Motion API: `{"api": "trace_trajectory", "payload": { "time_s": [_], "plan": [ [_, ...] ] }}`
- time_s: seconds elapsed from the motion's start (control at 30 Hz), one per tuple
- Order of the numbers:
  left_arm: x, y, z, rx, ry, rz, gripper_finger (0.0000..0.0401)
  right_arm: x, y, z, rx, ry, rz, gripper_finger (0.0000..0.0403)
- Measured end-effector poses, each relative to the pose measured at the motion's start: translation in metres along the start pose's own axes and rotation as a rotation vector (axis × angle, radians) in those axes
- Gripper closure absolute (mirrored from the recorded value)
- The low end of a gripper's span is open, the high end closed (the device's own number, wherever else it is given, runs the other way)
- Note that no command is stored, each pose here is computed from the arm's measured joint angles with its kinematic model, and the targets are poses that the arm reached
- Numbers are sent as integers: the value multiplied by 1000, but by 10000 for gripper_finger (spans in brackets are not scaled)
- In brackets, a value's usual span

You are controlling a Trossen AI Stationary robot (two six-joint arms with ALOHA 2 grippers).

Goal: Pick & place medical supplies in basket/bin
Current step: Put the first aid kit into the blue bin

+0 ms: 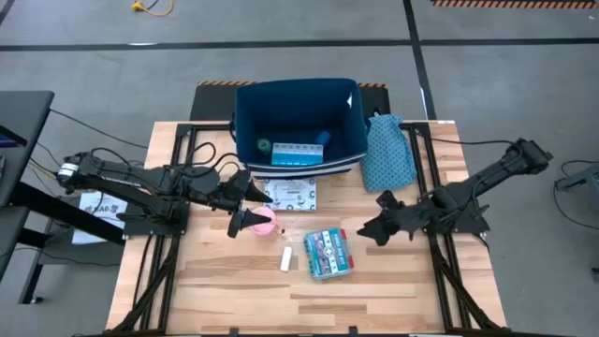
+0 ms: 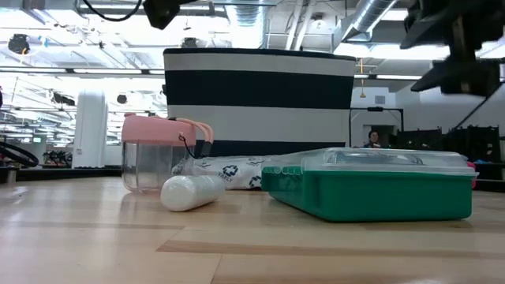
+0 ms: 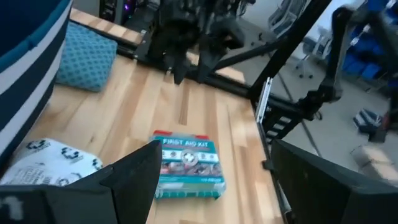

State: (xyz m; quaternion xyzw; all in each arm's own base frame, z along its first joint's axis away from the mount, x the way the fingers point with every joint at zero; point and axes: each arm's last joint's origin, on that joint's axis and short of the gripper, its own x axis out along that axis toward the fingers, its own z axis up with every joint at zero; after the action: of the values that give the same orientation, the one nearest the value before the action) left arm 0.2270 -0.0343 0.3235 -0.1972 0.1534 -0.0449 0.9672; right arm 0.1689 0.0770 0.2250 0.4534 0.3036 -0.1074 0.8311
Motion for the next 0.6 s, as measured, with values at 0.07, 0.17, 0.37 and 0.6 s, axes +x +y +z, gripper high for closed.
{"api": "trace_trajectory", "payload": {
  "time_s": [0.07,0.17,0.37,0.6],
  "plan": [
    [0,-4,1,-17,-22,-19,110,3,-11,-4,35,-18,83,143],
    [4,-9,-1,-24,-18,-44,110,8,-22,-10,46,-42,170,143],
    [20,-20,-12,-10,13,-77,110,13,-32,-15,56,-50,187,143],
    [37,-16,-21,-12,42,-8,110,16,-38,-18,-21,-16,124,143]
  ]
}}
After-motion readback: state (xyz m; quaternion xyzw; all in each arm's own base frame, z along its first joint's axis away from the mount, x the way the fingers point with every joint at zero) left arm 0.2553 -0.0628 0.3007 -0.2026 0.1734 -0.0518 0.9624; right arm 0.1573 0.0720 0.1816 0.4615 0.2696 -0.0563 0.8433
